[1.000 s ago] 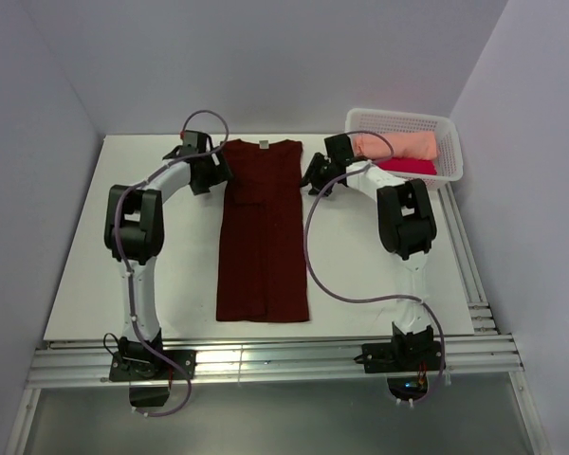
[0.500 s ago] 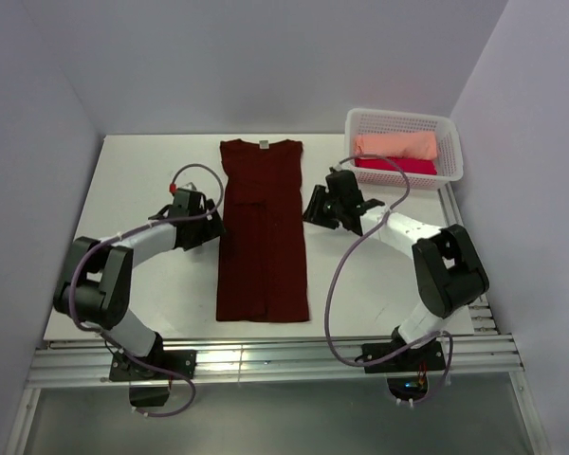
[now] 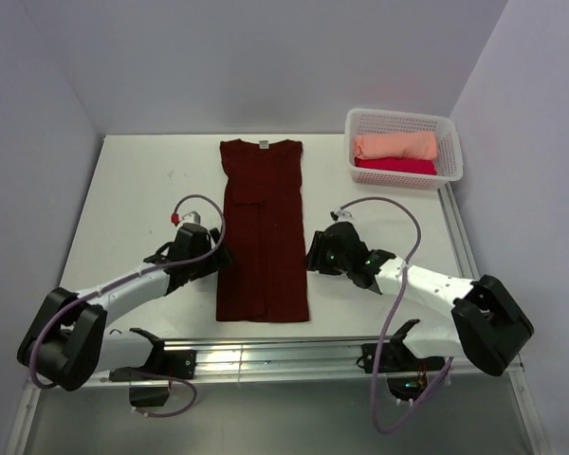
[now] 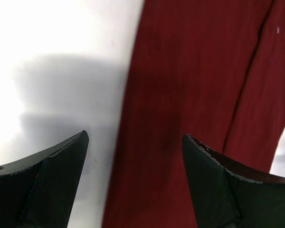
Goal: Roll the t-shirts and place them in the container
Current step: Roll the tshirt
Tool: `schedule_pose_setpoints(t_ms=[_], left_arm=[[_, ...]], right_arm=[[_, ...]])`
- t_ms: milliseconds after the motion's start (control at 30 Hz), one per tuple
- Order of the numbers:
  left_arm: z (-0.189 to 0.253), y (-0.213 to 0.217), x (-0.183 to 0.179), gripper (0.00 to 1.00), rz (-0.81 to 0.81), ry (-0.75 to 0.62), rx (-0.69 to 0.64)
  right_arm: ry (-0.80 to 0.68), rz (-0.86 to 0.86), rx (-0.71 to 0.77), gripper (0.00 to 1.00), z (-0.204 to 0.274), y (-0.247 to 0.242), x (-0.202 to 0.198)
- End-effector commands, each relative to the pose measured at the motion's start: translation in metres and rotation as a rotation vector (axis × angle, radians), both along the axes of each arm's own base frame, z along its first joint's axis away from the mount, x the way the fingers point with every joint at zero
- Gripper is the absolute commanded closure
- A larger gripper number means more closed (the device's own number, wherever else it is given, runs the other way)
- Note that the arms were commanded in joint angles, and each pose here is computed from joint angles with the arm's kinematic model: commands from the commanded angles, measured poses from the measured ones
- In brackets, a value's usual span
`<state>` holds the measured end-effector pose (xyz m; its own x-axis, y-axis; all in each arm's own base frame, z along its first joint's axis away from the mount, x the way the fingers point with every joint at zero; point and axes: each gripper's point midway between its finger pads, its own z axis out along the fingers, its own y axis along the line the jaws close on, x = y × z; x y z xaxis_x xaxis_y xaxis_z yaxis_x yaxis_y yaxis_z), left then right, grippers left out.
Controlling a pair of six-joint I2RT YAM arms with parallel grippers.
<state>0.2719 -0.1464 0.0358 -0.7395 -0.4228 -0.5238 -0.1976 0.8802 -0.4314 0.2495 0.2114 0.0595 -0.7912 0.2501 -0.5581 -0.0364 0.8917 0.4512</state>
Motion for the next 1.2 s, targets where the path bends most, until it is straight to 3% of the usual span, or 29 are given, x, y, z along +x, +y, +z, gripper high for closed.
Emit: schedule_pose_setpoints(t_ms=[0,233,533,733,967,1167], left_arm=[[0.003,-0.002,-0.015,0.15,0.063,0.001,-0.003],[-0.010,0.000,-0.042,0.26,0.105,0.092,-0.006],[-0.038,0.005,-0.087,0.26,0.143,0.238,0.084],[-0.050,0.001,-0.123,0.27,0.152,0.294,0.060],[-0.057,-0.004,-0.156,0.29,0.125,0.336,0.048],[-0.064,-0.004,-0.180,0.31,0.112,0.393,0.134]], right_arm=[[-0.023,-0.059,0.010,0.48,0.000,-0.003,-0.008],[0.055,-0.041,0.031,0.53,-0.015,0.003,-0.033],[0.157,0.009,0.029,0.53,-0.030,0.018,-0.086],[0.217,0.024,-0.006,0.53,-0.044,0.021,-0.113],[0.239,0.030,-0.012,0.55,-0.044,0.014,-0.128],[0.248,0.035,-0.016,0.56,-0.042,0.008,-0.133]])
